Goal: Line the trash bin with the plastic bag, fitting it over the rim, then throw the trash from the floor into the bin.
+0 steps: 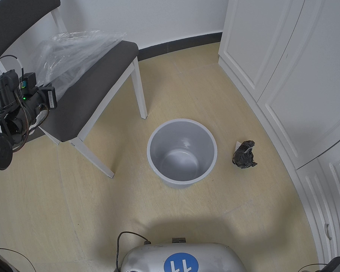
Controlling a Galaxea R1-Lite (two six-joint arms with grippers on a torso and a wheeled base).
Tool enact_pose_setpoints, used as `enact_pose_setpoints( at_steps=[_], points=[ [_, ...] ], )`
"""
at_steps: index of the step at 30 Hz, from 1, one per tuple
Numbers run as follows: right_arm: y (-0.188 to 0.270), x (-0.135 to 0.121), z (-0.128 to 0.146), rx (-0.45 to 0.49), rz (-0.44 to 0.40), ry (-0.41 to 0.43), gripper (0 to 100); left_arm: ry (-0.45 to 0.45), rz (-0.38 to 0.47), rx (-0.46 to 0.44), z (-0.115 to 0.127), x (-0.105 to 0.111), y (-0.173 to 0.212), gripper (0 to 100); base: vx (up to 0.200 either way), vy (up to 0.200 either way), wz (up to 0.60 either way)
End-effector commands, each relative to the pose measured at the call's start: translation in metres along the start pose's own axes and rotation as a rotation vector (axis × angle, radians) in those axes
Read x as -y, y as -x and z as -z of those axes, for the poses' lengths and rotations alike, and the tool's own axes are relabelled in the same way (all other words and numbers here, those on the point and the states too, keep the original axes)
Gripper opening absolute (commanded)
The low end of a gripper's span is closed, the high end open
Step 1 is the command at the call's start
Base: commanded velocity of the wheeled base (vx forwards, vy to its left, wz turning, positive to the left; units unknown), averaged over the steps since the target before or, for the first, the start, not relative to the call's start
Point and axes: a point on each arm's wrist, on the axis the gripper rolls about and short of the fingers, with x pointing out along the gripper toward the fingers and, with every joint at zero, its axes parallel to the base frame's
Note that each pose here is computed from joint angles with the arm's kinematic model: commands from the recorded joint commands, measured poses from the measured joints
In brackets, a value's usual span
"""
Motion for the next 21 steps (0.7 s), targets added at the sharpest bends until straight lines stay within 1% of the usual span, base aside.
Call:
enact_pose_setpoints(
  at_steps=[1,2,4,5,6,8,9,11,15,19,21],
  points=[
    [-0.005,-0.001,0.003,-0.019,-0.001,-0.001,100,0.025,0.062,0.050,-0.016,0.019,0.008,0,0.000,0.000,0.00],
    [-0.008,-0.002,0.005,-0.032,-0.008,-0.008,100,0.033,0.097,0.071,-0.022,0.030,0.010,0,0.000,0.000,0.00],
    [-0.011,-0.004,0.007,-0.050,-0.020,-0.028,100,0.045,0.141,0.099,-0.032,0.044,0.012,0,0.000,0.000,0.00],
    [-0.011,-0.004,0.008,-0.051,-0.021,-0.029,100,0.046,0.144,0.101,-0.033,0.045,0.012,0,0.000,0.000,0.00],
    [-0.014,-0.007,0.010,-0.066,-0.036,-0.043,100,0.053,0.171,0.113,-0.039,0.054,0.015,0,0.000,0.000,0.00],
    [-0.018,-0.009,0.011,-0.081,-0.051,-0.067,100,0.061,0.194,0.125,-0.044,0.063,0.018,0,0.000,0.000,0.00],
    [-0.018,-0.009,0.011,-0.081,-0.051,-0.067,100,0.061,0.194,0.125,-0.044,0.063,0.018,0,0.000,0.000,0.00],
    [-0.024,-0.013,0.015,-0.106,-0.068,-0.106,100,0.067,0.222,0.143,-0.049,0.073,0.020,0,0.000,0.000,0.00],
    [-0.034,-0.020,0.020,-0.118,-0.095,-0.145,100,0.071,0.239,0.164,-0.056,0.078,0.023,0,0.000,0.000,0.00],
    [-0.045,-0.028,0.025,-0.133,-0.084,-0.192,100,0.076,0.259,0.176,-0.060,0.081,0.026,0,0.000,0.000,0.00],
    [-0.048,-0.033,0.026,-0.126,-0.087,-0.219,100,0.077,0.269,0.181,-0.062,0.083,0.027,0,0.000,0.000,0.00]
  ],
)
